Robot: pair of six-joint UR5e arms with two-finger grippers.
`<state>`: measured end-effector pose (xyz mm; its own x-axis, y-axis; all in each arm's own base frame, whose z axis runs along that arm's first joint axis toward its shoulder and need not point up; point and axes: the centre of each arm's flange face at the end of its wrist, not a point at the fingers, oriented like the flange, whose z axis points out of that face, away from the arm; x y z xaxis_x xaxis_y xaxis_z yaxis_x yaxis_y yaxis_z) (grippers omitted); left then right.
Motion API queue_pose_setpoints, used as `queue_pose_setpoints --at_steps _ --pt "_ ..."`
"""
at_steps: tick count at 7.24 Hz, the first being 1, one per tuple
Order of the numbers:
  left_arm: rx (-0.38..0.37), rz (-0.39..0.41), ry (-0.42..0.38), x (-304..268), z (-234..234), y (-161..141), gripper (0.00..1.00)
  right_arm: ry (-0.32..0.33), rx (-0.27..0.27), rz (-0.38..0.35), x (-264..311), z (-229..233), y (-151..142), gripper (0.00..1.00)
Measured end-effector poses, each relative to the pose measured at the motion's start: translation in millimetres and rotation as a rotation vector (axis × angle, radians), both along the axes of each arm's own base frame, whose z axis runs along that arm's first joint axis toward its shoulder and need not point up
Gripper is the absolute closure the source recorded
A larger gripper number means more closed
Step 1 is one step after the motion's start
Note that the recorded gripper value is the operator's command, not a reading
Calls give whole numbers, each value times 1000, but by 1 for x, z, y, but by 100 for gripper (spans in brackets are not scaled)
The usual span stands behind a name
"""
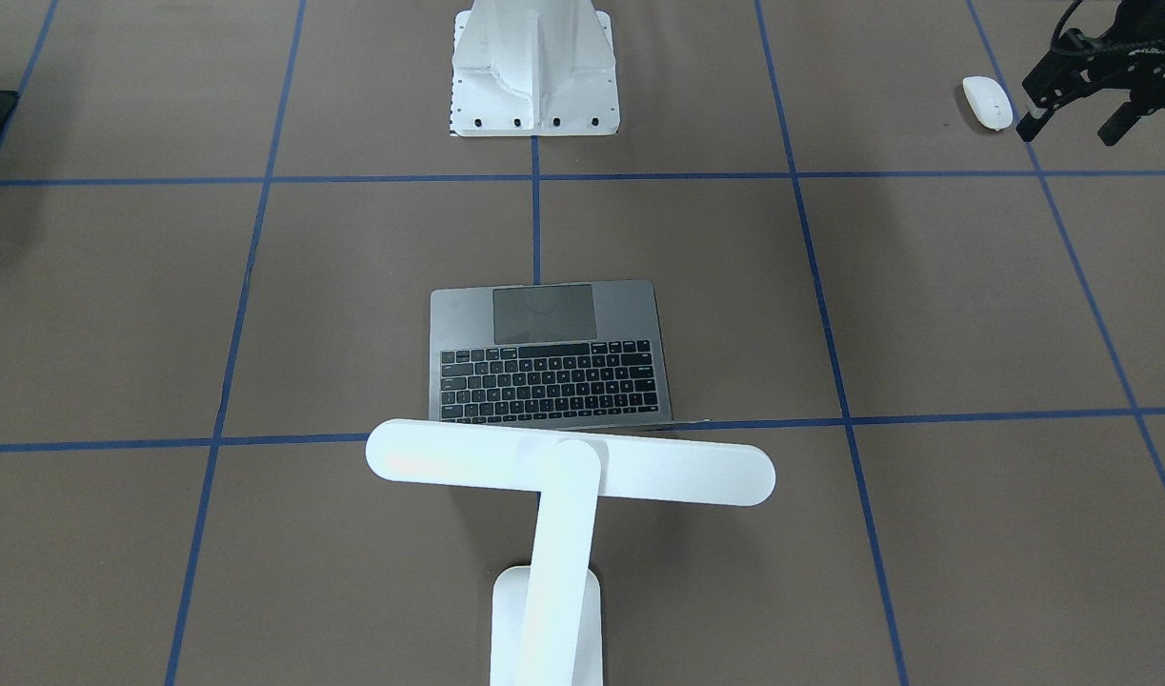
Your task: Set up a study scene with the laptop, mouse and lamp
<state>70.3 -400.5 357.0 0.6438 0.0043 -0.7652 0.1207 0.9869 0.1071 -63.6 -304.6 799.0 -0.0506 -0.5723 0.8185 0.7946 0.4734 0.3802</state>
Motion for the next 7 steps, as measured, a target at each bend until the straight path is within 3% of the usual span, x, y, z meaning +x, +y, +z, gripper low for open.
queue_pose_setpoints --at_steps 3,5,7 --pt "-7 0 -1 0 2 0 0 16 -14 7 3 -4 -23 12" --pt "-23 -14 3 1 2 0 0 36 -52 19 9 14 -33 12" --pt "-54 -49 15 3 -3 1 0 53 -106 23 14 27 -26 12"
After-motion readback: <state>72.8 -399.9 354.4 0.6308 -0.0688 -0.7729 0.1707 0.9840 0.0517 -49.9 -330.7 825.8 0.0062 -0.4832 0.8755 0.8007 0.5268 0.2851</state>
